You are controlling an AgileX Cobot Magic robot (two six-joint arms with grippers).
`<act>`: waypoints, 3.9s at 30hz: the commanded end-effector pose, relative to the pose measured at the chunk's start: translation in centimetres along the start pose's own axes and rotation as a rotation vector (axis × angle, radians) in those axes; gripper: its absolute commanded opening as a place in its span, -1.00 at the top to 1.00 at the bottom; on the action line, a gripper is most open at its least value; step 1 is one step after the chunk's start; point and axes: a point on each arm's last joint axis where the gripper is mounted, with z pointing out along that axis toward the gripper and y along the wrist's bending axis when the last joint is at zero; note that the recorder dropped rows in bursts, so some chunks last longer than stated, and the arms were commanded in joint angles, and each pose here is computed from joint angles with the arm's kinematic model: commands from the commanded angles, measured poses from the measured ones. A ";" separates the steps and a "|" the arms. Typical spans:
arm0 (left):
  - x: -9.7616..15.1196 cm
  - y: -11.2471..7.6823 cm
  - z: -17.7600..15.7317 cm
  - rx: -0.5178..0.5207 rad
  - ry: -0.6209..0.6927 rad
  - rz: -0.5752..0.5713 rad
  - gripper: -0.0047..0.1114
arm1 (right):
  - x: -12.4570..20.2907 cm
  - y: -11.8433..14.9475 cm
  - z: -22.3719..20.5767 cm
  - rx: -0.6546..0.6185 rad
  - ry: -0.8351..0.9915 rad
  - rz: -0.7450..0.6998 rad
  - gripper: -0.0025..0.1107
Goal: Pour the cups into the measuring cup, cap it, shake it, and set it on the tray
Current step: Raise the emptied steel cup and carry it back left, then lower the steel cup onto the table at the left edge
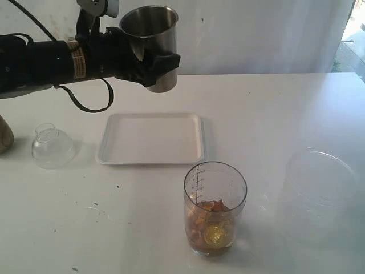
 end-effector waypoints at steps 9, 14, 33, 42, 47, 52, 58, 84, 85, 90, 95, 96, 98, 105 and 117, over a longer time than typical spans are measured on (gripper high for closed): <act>-1.1 -0.3 -0.3 0.019 -0.040 -0.011 0.92 | 0.0 0.0 0.0 -0.002 -0.005 -0.005 0.96; -1.1 -0.3 -0.3 0.019 -0.040 -0.011 0.92 | 0.0 0.0 0.0 -0.002 -0.005 -0.005 0.96; -0.9 -0.1 -0.7 -0.025 0.047 -0.021 0.92 | 0.0 0.0 0.0 -0.002 -0.005 -0.005 0.96; -1.2 1.7 -7.7 -0.180 0.024 -0.082 0.92 | 0.0 0.0 0.0 -0.002 -0.005 -0.005 0.96; -0.3 1.4 -13.3 -0.304 0.028 -0.114 0.92 | 0.0 0.0 0.0 -0.002 -0.005 -0.005 0.96; 2.4 0.1 -17.3 -0.451 0.101 -0.146 0.92 | 0.0 0.0 0.0 -0.002 -0.005 -0.005 0.96; 6.5 0.4 -20.3 -0.611 0.123 -0.239 0.92 | 0.0 0.0 0.0 -0.002 -0.005 -0.005 0.96; 19.0 4.5 -22.5 -0.965 0.043 -0.314 0.92 | 0.0 0.0 0.0 -0.002 -0.005 -0.005 0.96; 19.4 4.8 -22.2 -0.947 0.055 -0.319 0.92 | 0.0 0.0 0.0 -0.002 -0.005 -0.005 0.96; 20.6 5.5 -20.9 -0.860 0.091 -0.316 0.92 | 0.0 0.0 0.0 -0.002 -0.005 -0.005 0.96; 20.7 5.7 -21.0 -0.885 0.096 -0.315 0.92 | 0.0 0.0 0.0 -0.002 -0.005 -0.005 0.96; 20.7 5.7 -21.0 -0.885 0.096 -0.315 0.92 | 0.0 0.0 0.0 -0.002 -0.005 -0.005 0.96; 20.7 5.7 -21.0 -0.883 0.096 -0.314 0.92 | 0.0 0.0 0.0 -0.002 -0.005 -0.005 0.96; 20.7 5.4 -20.6 -0.832 0.107 -0.302 0.92 | 0.0 0.0 0.0 -0.002 -0.005 -0.005 0.96; 20.7 5.5 -20.5 -0.816 0.115 -0.309 -0.20 | 0.0 0.0 0.0 -0.002 -0.005 -0.005 0.96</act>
